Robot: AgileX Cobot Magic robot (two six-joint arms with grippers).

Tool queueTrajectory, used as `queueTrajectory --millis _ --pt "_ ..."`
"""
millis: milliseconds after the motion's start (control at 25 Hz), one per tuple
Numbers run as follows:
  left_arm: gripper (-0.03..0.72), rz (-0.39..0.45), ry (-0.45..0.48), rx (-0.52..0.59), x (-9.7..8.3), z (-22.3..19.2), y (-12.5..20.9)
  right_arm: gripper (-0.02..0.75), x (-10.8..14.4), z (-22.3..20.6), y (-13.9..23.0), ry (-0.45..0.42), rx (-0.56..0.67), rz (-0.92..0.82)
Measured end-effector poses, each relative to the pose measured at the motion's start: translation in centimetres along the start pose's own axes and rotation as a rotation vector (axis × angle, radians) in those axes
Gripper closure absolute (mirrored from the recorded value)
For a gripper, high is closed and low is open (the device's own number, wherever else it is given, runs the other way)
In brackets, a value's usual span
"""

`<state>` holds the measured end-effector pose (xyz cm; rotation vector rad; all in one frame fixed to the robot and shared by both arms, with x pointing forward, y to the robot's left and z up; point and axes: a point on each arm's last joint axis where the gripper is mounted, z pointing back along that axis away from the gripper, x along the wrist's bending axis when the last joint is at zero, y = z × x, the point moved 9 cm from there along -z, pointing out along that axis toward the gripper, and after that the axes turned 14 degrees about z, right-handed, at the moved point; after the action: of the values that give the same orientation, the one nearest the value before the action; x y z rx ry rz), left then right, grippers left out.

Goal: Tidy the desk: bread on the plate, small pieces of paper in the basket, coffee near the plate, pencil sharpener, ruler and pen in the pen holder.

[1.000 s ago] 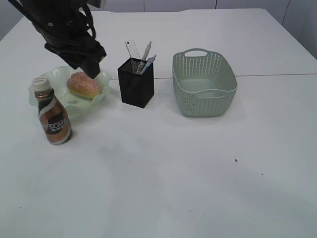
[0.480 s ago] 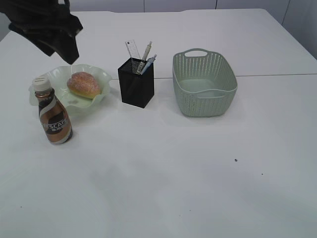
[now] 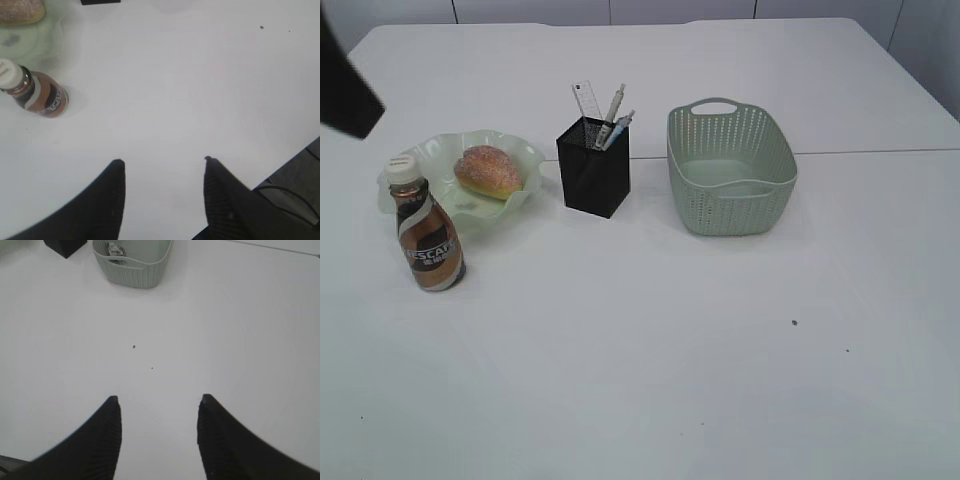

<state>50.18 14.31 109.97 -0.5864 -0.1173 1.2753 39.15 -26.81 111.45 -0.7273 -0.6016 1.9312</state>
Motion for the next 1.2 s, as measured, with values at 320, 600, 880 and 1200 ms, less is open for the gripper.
queueTrajectory --millis 320,600,880,1200 --pt "0.382 -0.112 0.09 -0.307 0.9 5.4 8.8 0.372 2.6 1.3 6.2 -0.094 -0.076 0.039" --pt "0.398 -0.175 0.153 -0.579 2.3 8.3 16.8 0.372 3.7 1.1 10.0 -0.103 -0.166 0.032" --pt "0.399 -0.21 0.142 -0.618 4.0 7.5 22.3 0.372 3.9 1.5 11.5 -0.087 -0.263 0.047" --pt "0.4 -0.219 0.082 -0.502 5.4 5.1 24.3 0.372 4.8 0.4 12.9 -0.11 -0.272 0.088"
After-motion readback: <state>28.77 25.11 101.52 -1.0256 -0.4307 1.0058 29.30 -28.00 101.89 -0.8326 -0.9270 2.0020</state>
